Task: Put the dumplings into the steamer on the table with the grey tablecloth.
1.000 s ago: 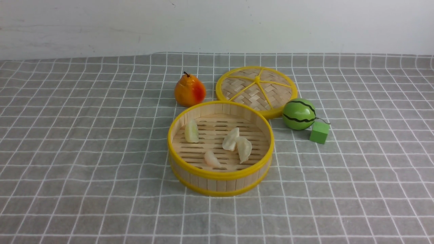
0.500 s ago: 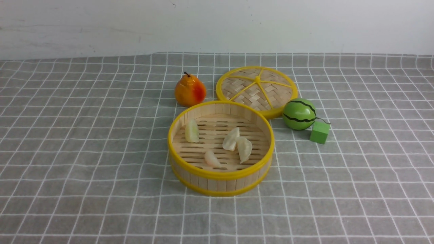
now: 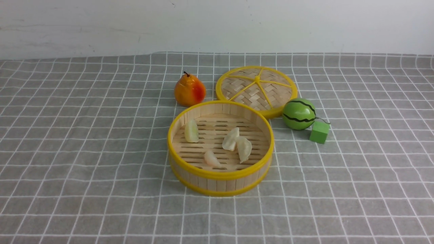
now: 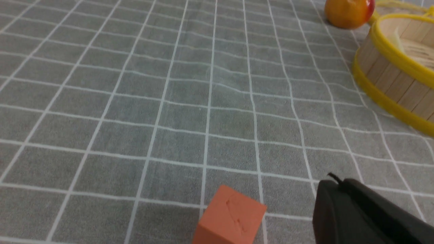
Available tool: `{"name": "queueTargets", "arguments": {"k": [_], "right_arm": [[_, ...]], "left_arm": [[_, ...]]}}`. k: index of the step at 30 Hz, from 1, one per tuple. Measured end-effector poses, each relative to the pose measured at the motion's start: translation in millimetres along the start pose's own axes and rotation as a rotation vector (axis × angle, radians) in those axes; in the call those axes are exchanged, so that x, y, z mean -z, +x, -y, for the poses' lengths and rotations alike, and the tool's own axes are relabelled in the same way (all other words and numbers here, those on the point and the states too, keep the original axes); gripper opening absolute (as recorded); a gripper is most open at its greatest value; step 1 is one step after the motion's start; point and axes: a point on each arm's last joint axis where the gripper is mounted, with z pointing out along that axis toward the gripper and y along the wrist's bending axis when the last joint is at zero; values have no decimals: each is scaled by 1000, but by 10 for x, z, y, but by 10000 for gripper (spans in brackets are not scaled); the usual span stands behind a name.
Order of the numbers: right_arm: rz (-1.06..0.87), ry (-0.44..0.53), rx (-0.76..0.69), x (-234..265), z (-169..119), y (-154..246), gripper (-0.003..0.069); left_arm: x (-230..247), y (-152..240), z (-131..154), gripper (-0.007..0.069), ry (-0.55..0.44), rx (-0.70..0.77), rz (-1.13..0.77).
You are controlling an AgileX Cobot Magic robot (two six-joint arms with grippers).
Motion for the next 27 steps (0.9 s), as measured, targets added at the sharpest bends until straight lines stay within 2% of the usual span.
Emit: {"name": "queueTargets", "arguments": {"k": [27], "right_arm": [[0, 0, 0, 0, 0, 0, 88]], "left_arm": [[0, 2, 0, -14, 0, 2, -2]]}}
